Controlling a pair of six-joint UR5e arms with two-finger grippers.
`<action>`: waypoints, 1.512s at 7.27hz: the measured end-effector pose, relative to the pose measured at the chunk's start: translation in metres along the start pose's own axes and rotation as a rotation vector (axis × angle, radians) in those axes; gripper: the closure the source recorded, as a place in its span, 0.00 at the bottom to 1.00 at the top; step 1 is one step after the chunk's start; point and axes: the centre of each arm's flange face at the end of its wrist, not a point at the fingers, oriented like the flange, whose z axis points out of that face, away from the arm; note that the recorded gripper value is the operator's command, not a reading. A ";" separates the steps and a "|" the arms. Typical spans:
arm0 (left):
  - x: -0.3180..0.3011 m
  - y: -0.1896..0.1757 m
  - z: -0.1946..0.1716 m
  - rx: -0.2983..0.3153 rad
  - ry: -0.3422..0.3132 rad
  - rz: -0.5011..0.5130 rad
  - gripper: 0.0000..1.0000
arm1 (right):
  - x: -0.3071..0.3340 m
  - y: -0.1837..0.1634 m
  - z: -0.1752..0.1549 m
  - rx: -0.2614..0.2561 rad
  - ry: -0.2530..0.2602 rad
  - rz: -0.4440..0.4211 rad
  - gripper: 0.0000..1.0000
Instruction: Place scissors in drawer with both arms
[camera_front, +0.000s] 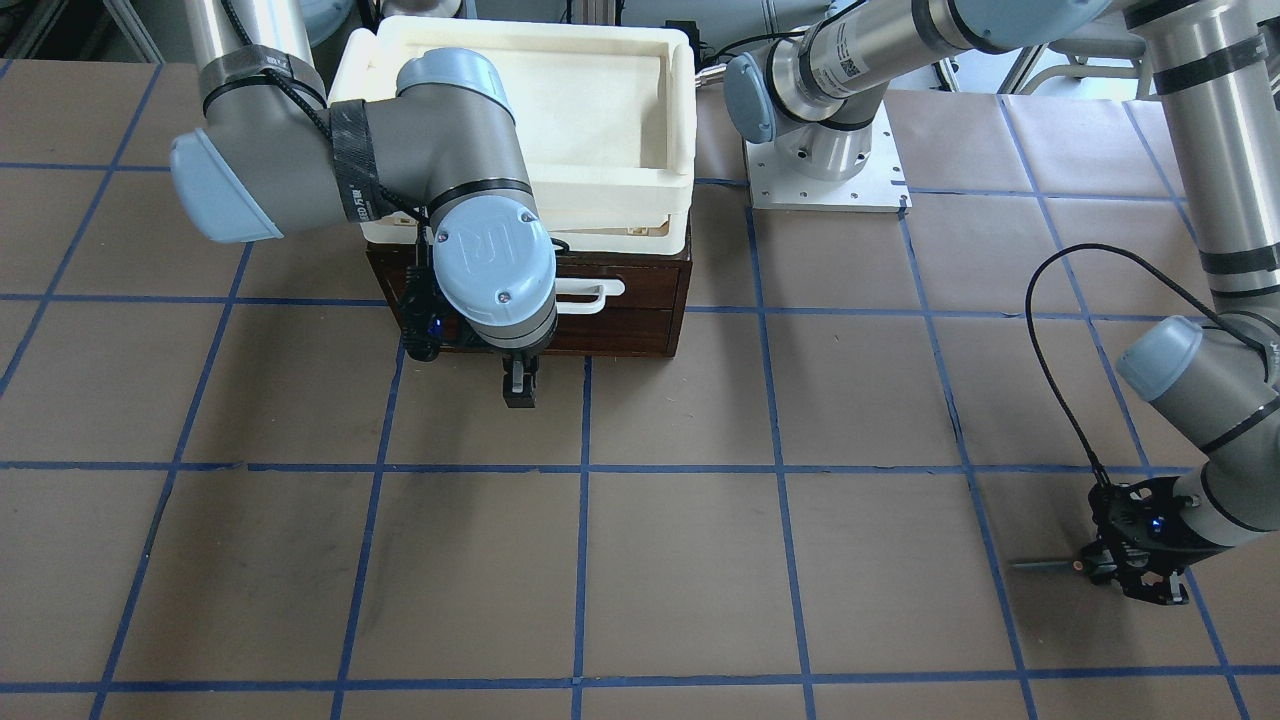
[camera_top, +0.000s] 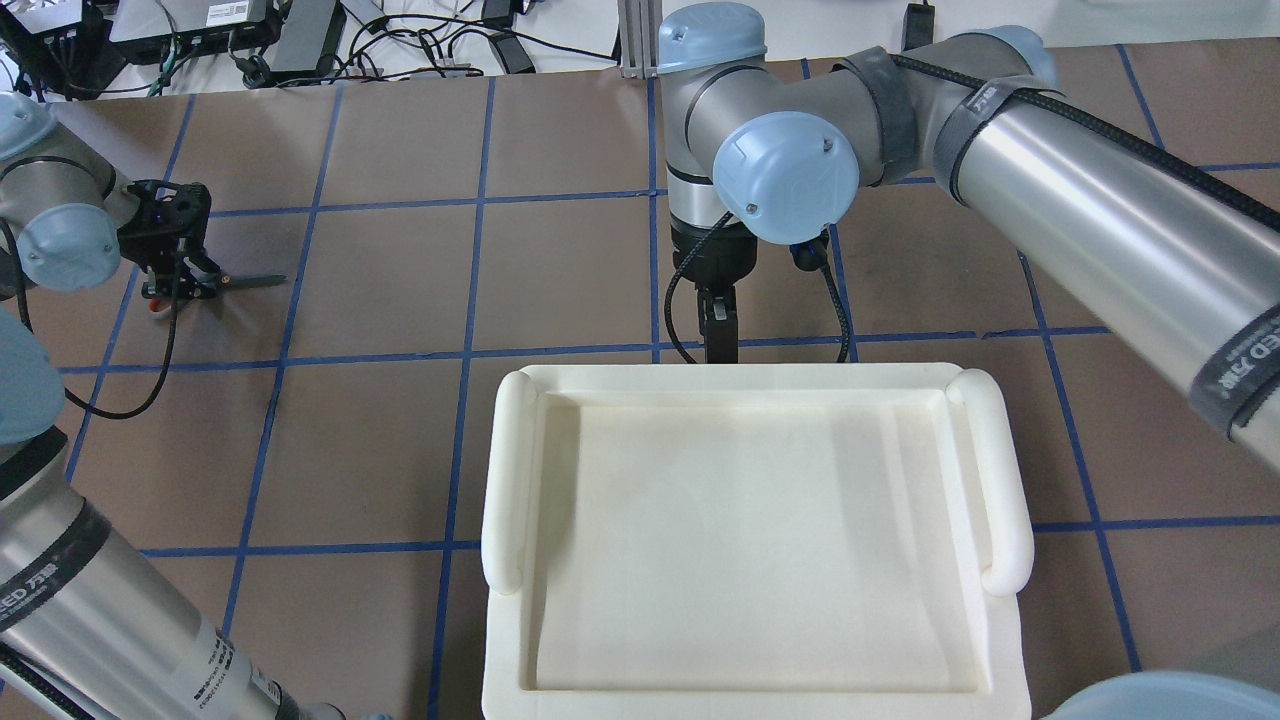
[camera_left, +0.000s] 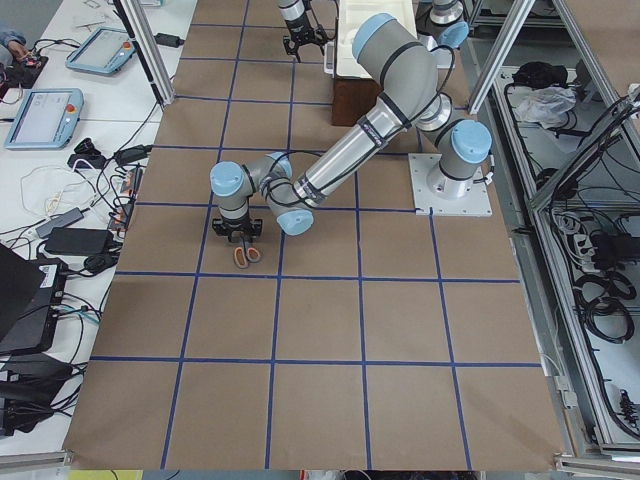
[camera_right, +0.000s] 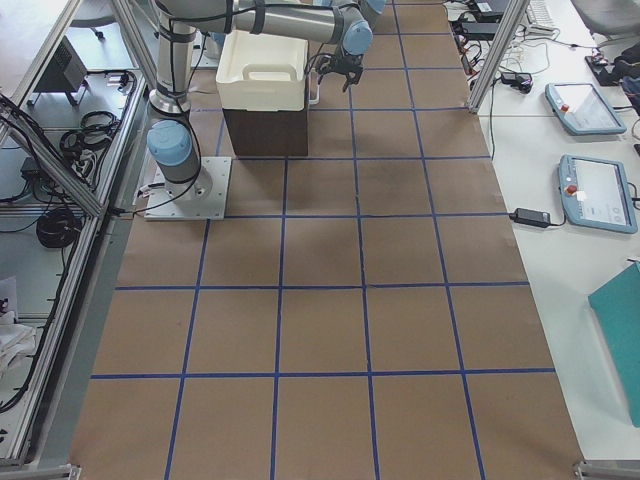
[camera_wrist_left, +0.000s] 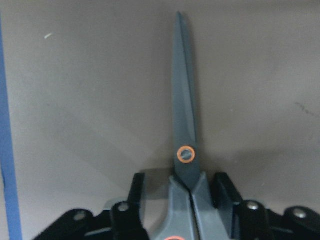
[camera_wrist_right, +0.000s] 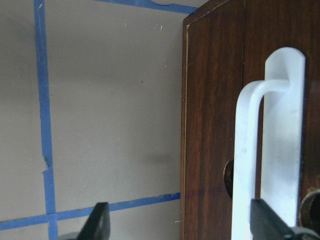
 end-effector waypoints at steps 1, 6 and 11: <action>0.000 0.001 0.000 0.000 0.000 -0.001 0.88 | 0.001 0.000 0.001 0.003 0.010 0.002 0.00; 0.004 -0.014 -0.040 0.012 -0.004 -0.007 1.00 | -0.005 0.002 0.016 0.014 0.052 0.010 0.00; 0.019 -0.123 -0.177 0.042 -0.037 0.120 1.00 | -0.008 0.004 0.028 0.003 0.081 0.000 0.00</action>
